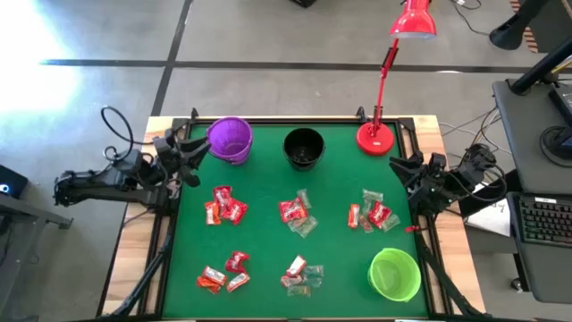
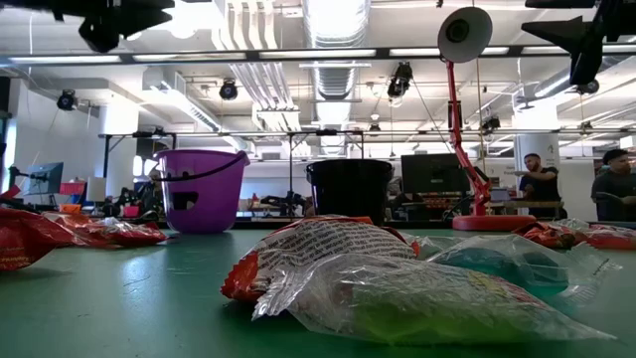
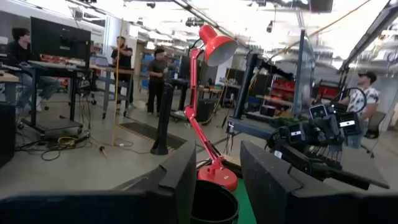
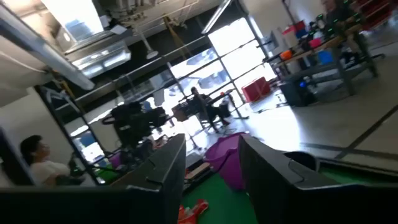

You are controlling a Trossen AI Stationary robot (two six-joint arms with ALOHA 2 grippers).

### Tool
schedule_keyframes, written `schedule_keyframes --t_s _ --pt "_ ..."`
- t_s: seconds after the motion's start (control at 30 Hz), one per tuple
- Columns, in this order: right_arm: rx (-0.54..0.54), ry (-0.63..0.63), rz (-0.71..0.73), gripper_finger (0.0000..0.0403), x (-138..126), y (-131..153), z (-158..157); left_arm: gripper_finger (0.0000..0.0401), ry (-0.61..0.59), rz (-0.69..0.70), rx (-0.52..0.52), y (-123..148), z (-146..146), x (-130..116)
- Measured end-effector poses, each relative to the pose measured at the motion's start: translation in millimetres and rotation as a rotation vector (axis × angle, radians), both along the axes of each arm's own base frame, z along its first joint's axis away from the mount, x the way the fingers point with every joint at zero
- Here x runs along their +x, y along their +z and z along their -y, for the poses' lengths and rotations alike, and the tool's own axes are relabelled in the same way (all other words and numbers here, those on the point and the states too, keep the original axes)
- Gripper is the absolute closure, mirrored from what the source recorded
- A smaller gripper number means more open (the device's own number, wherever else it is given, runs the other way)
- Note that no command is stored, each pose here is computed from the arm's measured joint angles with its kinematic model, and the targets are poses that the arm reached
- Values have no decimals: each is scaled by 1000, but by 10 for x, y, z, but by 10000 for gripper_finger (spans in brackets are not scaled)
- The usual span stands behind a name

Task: Sort candy
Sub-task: Put the red candy pack into the black bucket

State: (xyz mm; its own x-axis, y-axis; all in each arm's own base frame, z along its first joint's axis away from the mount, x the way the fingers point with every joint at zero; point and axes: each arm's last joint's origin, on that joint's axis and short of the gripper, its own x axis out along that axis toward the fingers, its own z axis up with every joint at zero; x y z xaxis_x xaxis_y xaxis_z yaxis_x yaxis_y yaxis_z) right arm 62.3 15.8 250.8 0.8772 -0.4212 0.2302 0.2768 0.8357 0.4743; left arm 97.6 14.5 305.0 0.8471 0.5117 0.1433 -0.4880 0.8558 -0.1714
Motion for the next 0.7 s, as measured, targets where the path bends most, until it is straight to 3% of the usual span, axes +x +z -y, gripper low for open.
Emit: schedule_keyframes --t_s 0.37,0.53,0.7 --pt "-103 -115 -3 241 -235 493 187 313 -2 -298 -33 515 1 8" --pt "-85 -103 64 247 -370 724 284 323 -31 -442 -110 496 10 24" --pt "-144 -32 137 250 -433 900 309 326 -53 -548 -212 357 23 78"
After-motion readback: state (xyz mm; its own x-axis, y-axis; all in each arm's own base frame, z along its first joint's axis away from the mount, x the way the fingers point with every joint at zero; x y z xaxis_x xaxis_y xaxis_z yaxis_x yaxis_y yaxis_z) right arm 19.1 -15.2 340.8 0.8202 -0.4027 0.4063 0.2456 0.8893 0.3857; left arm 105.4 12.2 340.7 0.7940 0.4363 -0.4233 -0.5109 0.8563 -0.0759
